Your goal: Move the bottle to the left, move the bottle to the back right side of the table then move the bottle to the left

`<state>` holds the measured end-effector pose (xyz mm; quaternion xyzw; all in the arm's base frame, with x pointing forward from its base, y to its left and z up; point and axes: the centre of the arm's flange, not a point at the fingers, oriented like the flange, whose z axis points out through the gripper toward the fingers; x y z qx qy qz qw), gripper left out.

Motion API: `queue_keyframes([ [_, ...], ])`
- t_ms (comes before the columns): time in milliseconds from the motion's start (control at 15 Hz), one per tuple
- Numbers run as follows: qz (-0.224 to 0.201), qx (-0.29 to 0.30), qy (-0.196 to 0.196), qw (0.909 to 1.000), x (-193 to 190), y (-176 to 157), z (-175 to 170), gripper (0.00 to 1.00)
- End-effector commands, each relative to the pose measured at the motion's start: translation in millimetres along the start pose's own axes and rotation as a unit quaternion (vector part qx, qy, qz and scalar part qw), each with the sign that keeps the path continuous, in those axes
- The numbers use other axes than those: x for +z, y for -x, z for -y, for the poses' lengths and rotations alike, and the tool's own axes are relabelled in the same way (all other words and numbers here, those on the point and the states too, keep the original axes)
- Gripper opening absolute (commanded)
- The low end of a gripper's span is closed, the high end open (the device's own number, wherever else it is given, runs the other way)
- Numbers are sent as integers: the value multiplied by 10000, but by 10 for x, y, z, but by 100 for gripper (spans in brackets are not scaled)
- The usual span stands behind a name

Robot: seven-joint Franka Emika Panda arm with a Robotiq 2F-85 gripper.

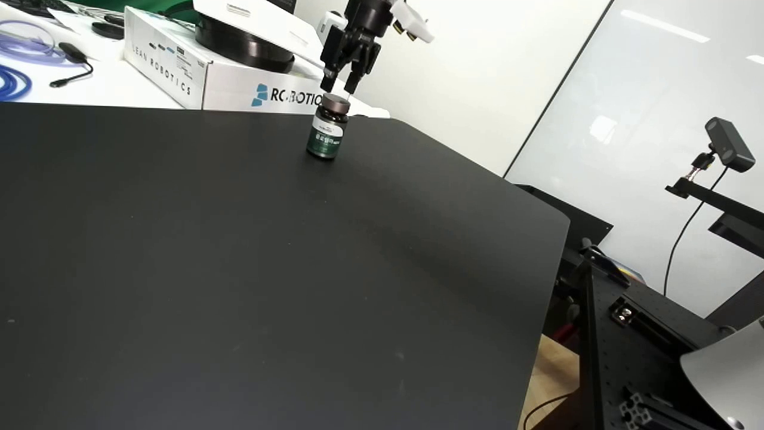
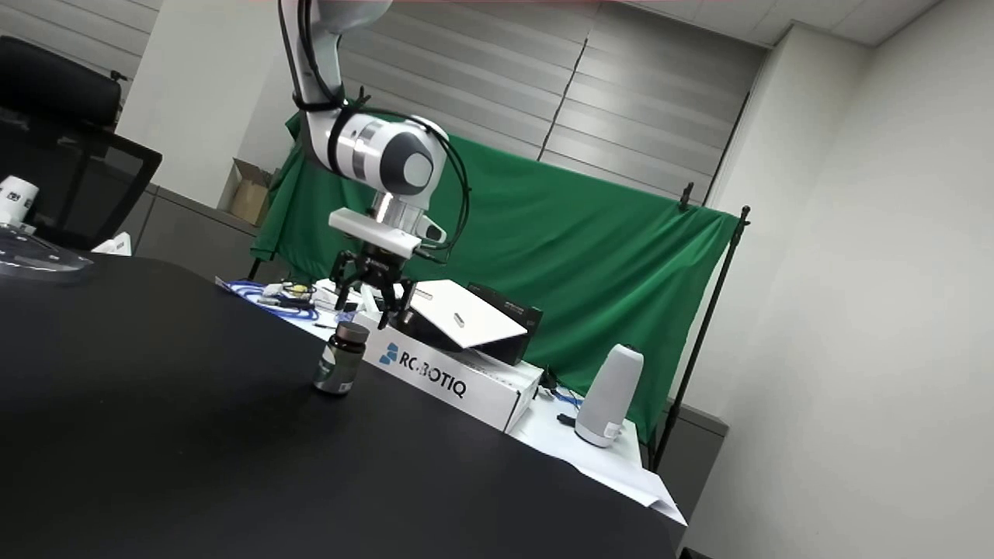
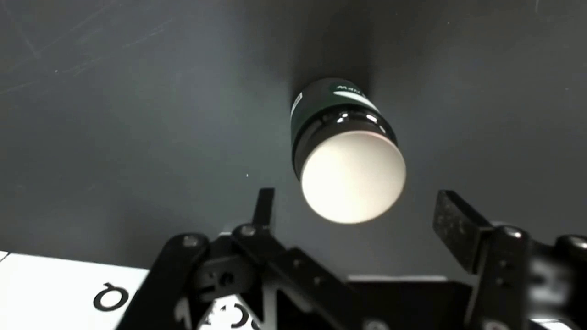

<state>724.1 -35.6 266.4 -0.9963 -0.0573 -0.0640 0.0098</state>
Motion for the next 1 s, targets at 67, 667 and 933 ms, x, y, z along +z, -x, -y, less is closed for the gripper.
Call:
queue_keyframes([
  [67, -461, -138, -93, 9988, -1048, 267, -6, 100],
  [667, -1006, -269, 1, 9946, -2041, 501, -165, 100],
  [933, -913, -305, -33, 9954, -1831, 456, -120, 100],
])
